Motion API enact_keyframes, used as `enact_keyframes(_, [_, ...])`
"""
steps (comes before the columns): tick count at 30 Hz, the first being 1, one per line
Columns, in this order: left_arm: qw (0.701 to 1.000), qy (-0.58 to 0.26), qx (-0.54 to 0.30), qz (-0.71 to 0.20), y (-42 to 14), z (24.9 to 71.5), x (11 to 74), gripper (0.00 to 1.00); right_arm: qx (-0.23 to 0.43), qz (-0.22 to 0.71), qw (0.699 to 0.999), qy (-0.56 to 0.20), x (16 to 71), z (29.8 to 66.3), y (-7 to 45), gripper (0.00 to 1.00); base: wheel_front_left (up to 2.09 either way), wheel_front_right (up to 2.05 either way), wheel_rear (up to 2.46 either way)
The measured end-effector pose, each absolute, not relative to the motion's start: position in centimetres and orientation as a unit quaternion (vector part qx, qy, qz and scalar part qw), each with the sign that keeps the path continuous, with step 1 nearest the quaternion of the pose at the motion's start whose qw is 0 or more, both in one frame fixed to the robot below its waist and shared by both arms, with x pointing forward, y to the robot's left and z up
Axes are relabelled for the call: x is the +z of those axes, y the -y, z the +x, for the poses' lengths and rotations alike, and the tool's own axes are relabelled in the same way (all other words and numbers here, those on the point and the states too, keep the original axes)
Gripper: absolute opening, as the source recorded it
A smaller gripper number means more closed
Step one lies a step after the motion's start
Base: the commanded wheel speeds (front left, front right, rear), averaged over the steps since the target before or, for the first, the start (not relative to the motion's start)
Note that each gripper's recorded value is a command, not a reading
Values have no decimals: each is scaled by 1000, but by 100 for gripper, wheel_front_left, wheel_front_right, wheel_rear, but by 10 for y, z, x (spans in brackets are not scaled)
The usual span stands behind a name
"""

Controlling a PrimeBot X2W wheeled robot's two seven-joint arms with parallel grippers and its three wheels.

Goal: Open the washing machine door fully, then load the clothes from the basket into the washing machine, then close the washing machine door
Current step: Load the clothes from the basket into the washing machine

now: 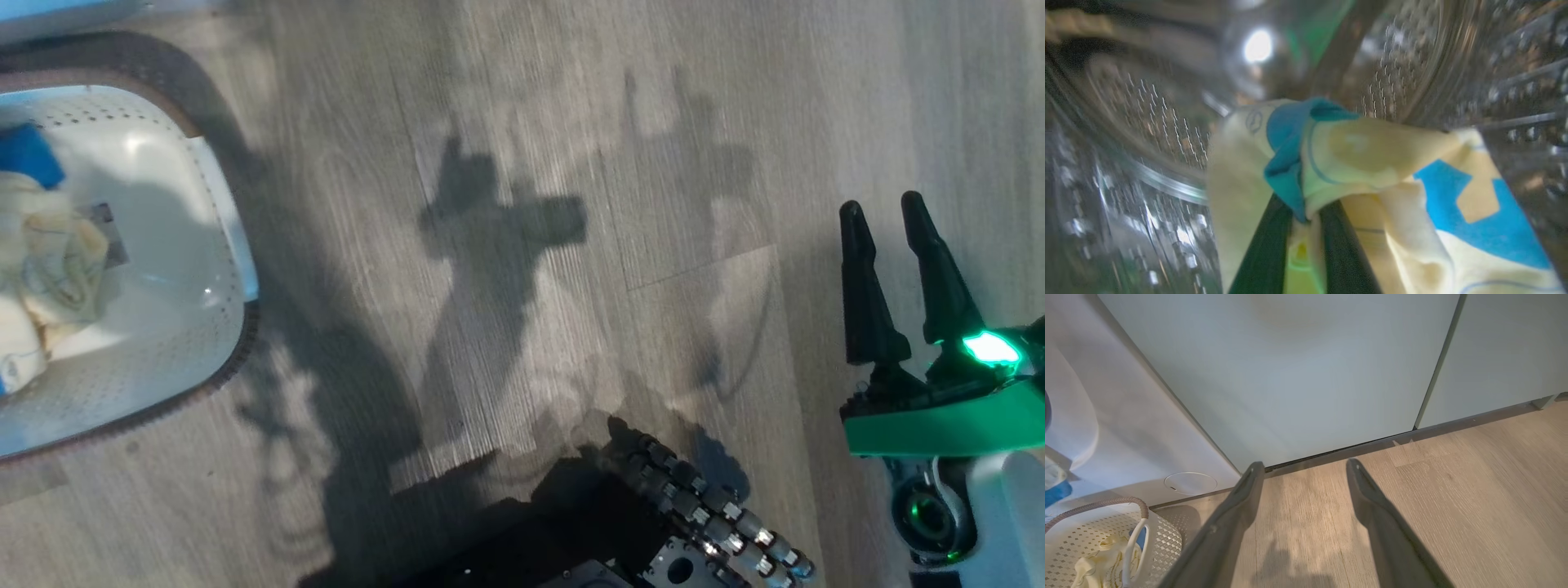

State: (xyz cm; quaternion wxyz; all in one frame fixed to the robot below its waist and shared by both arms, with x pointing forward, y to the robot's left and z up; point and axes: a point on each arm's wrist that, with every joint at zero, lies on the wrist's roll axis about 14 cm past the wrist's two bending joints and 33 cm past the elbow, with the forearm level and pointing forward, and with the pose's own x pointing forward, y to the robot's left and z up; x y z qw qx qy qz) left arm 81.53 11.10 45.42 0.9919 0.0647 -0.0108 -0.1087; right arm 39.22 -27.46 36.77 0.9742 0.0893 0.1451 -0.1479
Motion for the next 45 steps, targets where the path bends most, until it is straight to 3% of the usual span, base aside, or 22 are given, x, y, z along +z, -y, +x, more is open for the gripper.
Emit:
enact_keyframes(10, [970,162,-90,158,-113,829,508,0,-155,86,972,-154,362,390,278,100,0,0,0])
enact_keyframes(19, [993,-29,-87,69,-122,833,409,0,-147,93,972,-155,357,396,273,100,0,0,0])
enact_keyframes(25, [992,-78,-86,50,-123,827,387,0,-145,96,973,-155,355,399,272,100,0,0,0])
enact_keyframes(26, [992,-82,-84,49,-124,827,387,8,-144,97,973,-155,354,399,272,100,0,0,0])
enact_keyframes(27, [992,-85,-84,49,-125,826,386,38,-143,97,973,-155,354,400,271,100,0,0,0])
enact_keyframes(28, [992,-87,-83,50,-126,826,386,77,-141,98,973,-154,354,401,270,100,0,0,0])
enact_keyframes(29, [992,-87,-81,51,-127,825,387,100,-140,99,973,-152,354,402,270,100,0,0,0])
enact_keyframes(45, [994,-58,-89,15,-107,783,399,100,-130,93,981,-108,380,416,272,100,0,0,0])
